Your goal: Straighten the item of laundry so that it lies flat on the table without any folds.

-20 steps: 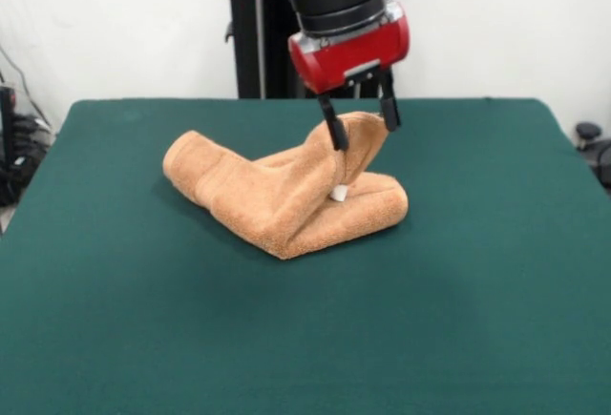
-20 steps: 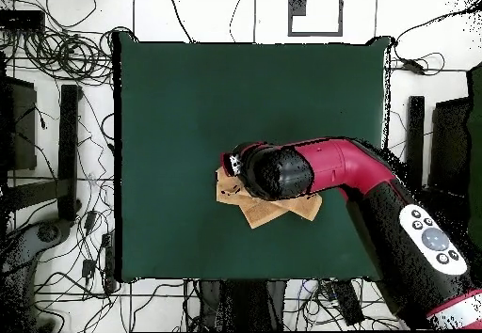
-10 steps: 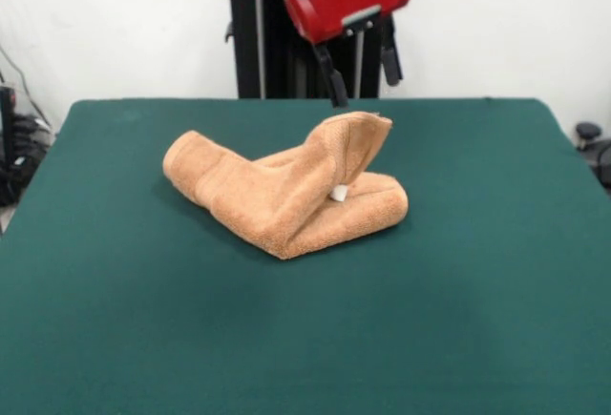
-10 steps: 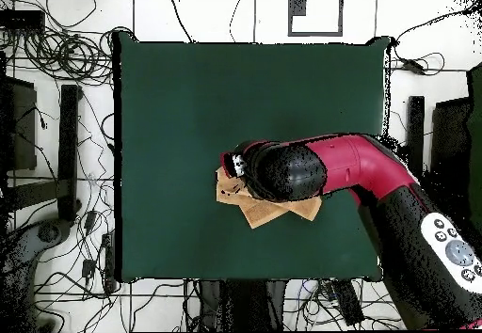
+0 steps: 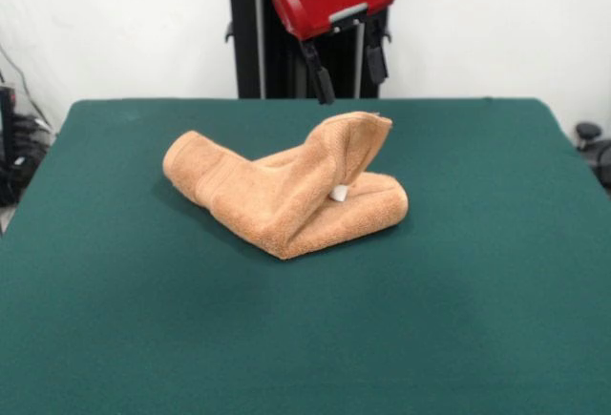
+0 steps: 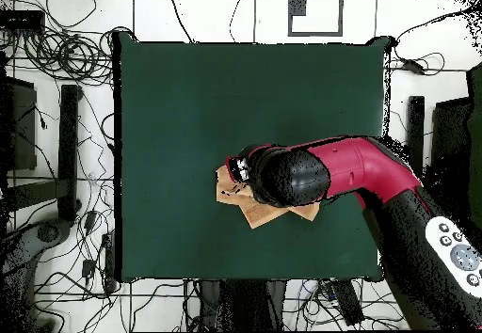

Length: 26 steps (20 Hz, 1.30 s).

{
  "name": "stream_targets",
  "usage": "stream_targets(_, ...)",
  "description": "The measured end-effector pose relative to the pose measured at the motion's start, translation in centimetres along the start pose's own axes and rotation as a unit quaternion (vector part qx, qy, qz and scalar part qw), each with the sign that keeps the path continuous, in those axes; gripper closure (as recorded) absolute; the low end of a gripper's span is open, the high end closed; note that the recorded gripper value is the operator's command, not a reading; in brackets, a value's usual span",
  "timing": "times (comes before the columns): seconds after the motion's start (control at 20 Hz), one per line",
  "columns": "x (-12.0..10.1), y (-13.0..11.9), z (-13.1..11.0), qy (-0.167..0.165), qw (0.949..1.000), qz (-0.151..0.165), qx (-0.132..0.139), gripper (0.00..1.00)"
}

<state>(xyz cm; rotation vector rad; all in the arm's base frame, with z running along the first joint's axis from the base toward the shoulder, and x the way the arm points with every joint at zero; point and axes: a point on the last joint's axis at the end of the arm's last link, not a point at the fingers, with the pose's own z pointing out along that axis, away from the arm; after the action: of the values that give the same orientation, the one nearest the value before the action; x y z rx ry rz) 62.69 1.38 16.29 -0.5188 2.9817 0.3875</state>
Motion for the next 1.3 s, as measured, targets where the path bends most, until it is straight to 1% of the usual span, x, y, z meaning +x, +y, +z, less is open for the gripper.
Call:
stream_targets(0.2,0.9,1.1,0.4,0.009,0.9998,-0.015,-0.002,0.00)
stream_targets(0.25,1.4,1.7,0.6,0.014,0.9996,-0.022,-0.004,0.00)
stream_targets(0.6,3.3,3.9,1.4,0.033,0.9984,-0.044,-0.016,0.00)
stream_targets(0.65,3.8,4.4,1.7,0.037,0.9978,-0.053,-0.016,0.00)
stream_targets(0.9,4.9,4.7,2.5,0.045,0.9962,-0.074,-0.007,0.00)
stream_targets(1.2,5.8,4.1,3.7,0.048,0.9935,-0.103,0.011,0.00)
stream_targets(1.3,6.0,4.0,4.0,0.048,0.9931,-0.106,0.012,0.00)
